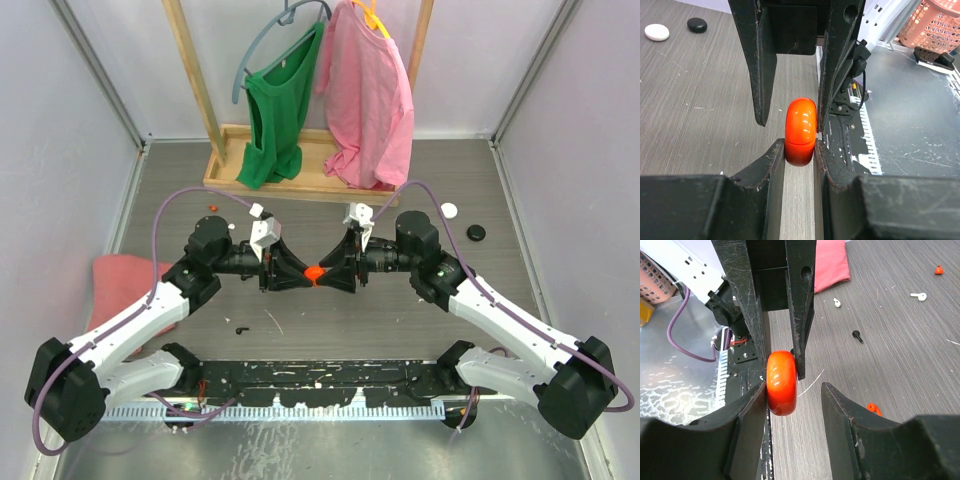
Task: Insert the wireless bluetooth earbuds into the charging case
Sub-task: Pick up the charging case at the center of the board, then open the charging case, then pick up the earbud from the center of the board.
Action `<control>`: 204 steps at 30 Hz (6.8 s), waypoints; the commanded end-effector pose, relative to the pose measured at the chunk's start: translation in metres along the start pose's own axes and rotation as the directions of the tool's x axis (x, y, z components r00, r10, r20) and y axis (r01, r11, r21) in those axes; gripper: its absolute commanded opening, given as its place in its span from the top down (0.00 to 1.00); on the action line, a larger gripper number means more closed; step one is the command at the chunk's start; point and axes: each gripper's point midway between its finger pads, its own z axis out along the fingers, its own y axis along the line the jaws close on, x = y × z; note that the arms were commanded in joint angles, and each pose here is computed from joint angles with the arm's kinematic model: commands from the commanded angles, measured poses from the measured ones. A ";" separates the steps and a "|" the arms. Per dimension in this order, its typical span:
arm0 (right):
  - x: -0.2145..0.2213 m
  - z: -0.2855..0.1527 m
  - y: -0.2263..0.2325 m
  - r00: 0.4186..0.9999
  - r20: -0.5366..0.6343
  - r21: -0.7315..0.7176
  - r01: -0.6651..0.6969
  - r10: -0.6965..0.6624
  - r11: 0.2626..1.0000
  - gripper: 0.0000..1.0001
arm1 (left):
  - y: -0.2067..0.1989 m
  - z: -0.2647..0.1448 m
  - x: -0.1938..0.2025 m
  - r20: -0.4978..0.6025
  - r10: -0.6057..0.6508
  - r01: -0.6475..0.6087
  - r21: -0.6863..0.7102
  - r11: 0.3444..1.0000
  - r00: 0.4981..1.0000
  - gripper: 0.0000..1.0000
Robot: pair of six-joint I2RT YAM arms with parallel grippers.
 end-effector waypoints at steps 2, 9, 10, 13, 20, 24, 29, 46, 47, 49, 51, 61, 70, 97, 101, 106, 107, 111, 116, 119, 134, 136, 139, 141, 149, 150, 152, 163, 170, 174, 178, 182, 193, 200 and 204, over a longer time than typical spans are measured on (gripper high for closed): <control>-0.035 -0.005 -0.002 0.994 0.092 0.039 0.054 -0.057 0.998 0.48 | -0.008 -0.002 -0.007 0.014 0.049 -0.050 0.026 0.998 0.999 1.00; -0.040 -0.008 -0.006 0.994 0.101 0.052 0.029 -0.034 0.998 0.46 | -0.009 -0.003 -0.006 0.016 0.061 -0.062 0.020 0.998 0.998 1.00; -0.040 -0.008 -0.007 0.994 0.101 0.054 0.025 -0.031 0.998 0.46 | -0.008 -0.004 -0.006 0.016 0.063 -0.063 0.014 0.998 0.998 1.00; -0.040 -0.009 -0.009 0.995 0.103 0.059 0.013 -0.019 0.998 0.45 | -0.008 -0.004 -0.006 0.019 0.070 -0.070 0.008 0.998 0.997 1.00; -0.043 -0.009 -0.014 0.994 0.111 0.076 -0.010 0.001 0.997 0.45 | -0.005 -0.005 -0.004 0.017 0.071 -0.071 -0.011 0.997 0.997 1.00; -0.044 -0.008 -0.018 0.993 0.116 0.085 -0.036 0.026 0.996 0.44 | -0.005 -0.004 -0.003 0.015 0.066 -0.066 -0.010 0.998 0.998 1.00; -0.048 -0.008 -0.017 0.991 0.126 0.077 -0.042 0.032 0.996 0.44 | -0.003 -0.005 -0.003 0.020 0.064 -0.064 -0.024 0.998 0.998 1.00; -0.050 -0.022 -0.004 0.956 0.280 0.085 0.063 -0.084 0.994 0.30 | 0.022 -0.016 -0.030 0.207 0.072 -0.019 -0.248 0.969 0.976 1.00; -0.048 -0.023 -0.003 0.951 0.293 0.084 0.074 -0.096 0.994 0.28 | 0.021 -0.016 -0.033 0.220 0.079 -0.022 -0.251 0.968 0.972 1.00; -0.045 -0.024 0.001 0.942 0.313 0.069 0.106 -0.123 0.992 0.26 | 0.020 -0.017 -0.039 0.245 0.091 -0.027 -0.252 0.967 0.965 1.00; -0.046 -0.025 0.008 0.924 0.343 0.042 0.165 -0.169 0.985 0.25 | 0.018 -0.018 -0.045 0.270 0.097 -0.029 -0.247 0.969 0.958 1.00; -0.044 -0.034 0.016 0.845 0.479 0.055 0.242 -0.238 0.969 0.27 | -0.002 -0.011 -0.064 0.335 0.117 -0.072 -0.143 0.987 0.935 1.00; -0.055 -0.028 0.019 0.843 0.503 0.000 0.220 -0.190 0.976 0.43 | -0.013 0.007 -0.068 0.320 0.126 -0.106 -0.079 0.991 0.939 1.00; -0.045 -0.025 0.014 0.857 0.504 -0.023 0.140 -0.109 0.990 0.40 | -0.017 0.005 -0.080 0.370 0.178 -0.146 -0.113 0.983 0.912 1.00; -0.045 -0.026 0.015 0.853 0.508 -0.022 0.147 -0.116 0.989 0.40 | -0.017 0.004 -0.079 0.369 0.180 -0.145 -0.121 0.982 0.912 1.00; -0.047 -0.026 0.018 0.853 0.507 -0.036 0.163 -0.123 0.986 0.47 | -0.017 0.005 -0.077 0.364 0.173 -0.140 -0.114 0.984 0.915 1.00; -0.047 -0.026 0.019 0.854 0.506 -0.038 0.165 -0.123 0.986 0.48 | -0.017 0.006 -0.077 0.363 0.173 -0.142 -0.112 0.984 0.916 1.00; -0.046 -0.025 0.021 0.854 0.506 -0.056 0.173 -0.121 0.983 0.56 | -0.018 0.006 -0.079 0.364 0.171 -0.141 -0.107 0.984 0.915 1.00; -0.048 -0.024 0.023 0.851 0.512 -0.072 0.177 -0.116 0.981 0.59 | -0.018 0.008 -0.081 0.368 0.169 -0.140 -0.104 0.985 0.914 1.00; -0.048 -0.024 0.024 0.849 0.515 -0.078 0.183 -0.117 0.980 0.59 | -0.018 0.011 -0.080 0.368 0.163 -0.136 -0.099 0.986 0.915 1.00; -0.046 -0.025 0.028 0.847 0.513 -0.090 0.216 -0.141 0.972 0.90 | -0.017 0.017 -0.065 0.323 0.131 -0.109 -0.087 0.990 0.937 0.92; -0.045 -0.026 0.027 0.845 0.514 -0.082 0.215 -0.144 0.973 0.96 | -0.015 0.016 -0.061 0.312 0.132 -0.105 -0.104 0.989 0.941 0.85; -0.044 -0.028 0.023 0.841 0.522 -0.059 0.205 -0.145 0.977 0.99 | -0.013 0.012 -0.056 0.297 0.138 -0.102 -0.133 0.986 0.945 0.77; -0.044 -0.031 0.021 0.835 0.529 -0.037 0.203 -0.153 0.978 0.99 | -0.010 0.009 -0.049 0.275 0.136 -0.095 -0.159 0.983 0.952 0.69; -0.034 -0.039 0.003 0.821 0.531 0.090 0.191 -0.209 0.978 0.99 | 0.007 -0.008 -0.028 0.243 0.067 0.013 -0.311 0.950 0.968 0.46; -0.033 -0.040 -0.001 0.818 0.530 0.114 0.192 -0.223 0.975 0.99 | 0.013 -0.011 -0.025 0.240 0.042 0.045 -0.345 0.938 0.970 0.45; -0.025 -0.042 -0.009 0.818 0.517 0.167 0.192 -0.252 0.967 0.99 | 0.023 -0.016 -0.016 0.235 -0.023 0.119 -0.404 0.907 0.972 0.43; 0.005 -0.063 -0.058 0.811 0.481 0.446 0.099 -0.332 0.889 0.99 | 0.078 -0.034 0.045 0.226 -0.346 0.402 -0.681 0.612 0.911 0.39; 0.011 -0.076 -0.068 0.803 0.483 0.522 0.056 -0.349 0.851 0.99 | 0.105 -0.026 0.087 0.166 -0.428 0.371 -0.809 0.456 0.888 0.39; 0.013 -0.081 -0.072 0.799 0.490 0.546 0.030 -0.349 0.837 0.99 | 0.118 -0.026 0.106 0.092 -0.438 0.284 -0.873 0.397 0.894 0.37; 0.015 -0.079 -0.074 0.806 0.487 0.543 0.022 -0.337 0.839 0.99 | 0.126 -0.023 0.126 -0.001 -0.459 0.186 -0.914 0.361 0.888 0.36; 0.017 -0.078 -0.075 0.809 0.487 0.542 0.015 -0.329 0.840 0.99 | 0.129 -0.013 0.141 -0.091 -0.479 0.102 -0.927 0.361 0.873 0.37; 0.018 -0.075 -0.076 0.816 0.482 0.533 0.015 -0.318 0.846 0.99 | 0.138 -0.009 0.172 -0.236 -0.522 -0.051 -0.938 0.344 0.819 0.38; 0.018 -0.076 -0.076 0.819 0.477 0.538 0.015 -0.320 0.843 0.99 | 0.143 -0.015 0.184 -0.276 -0.529 -0.106 -0.938 0.329 0.802 0.38; 0.018 -0.075 -0.076 0.820 0.476 0.535 0.016 -0.317 0.845 0.99 | 0.150 -0.024 0.183 -0.308 -0.518 -0.171 -0.940 0.296 0.798 0.39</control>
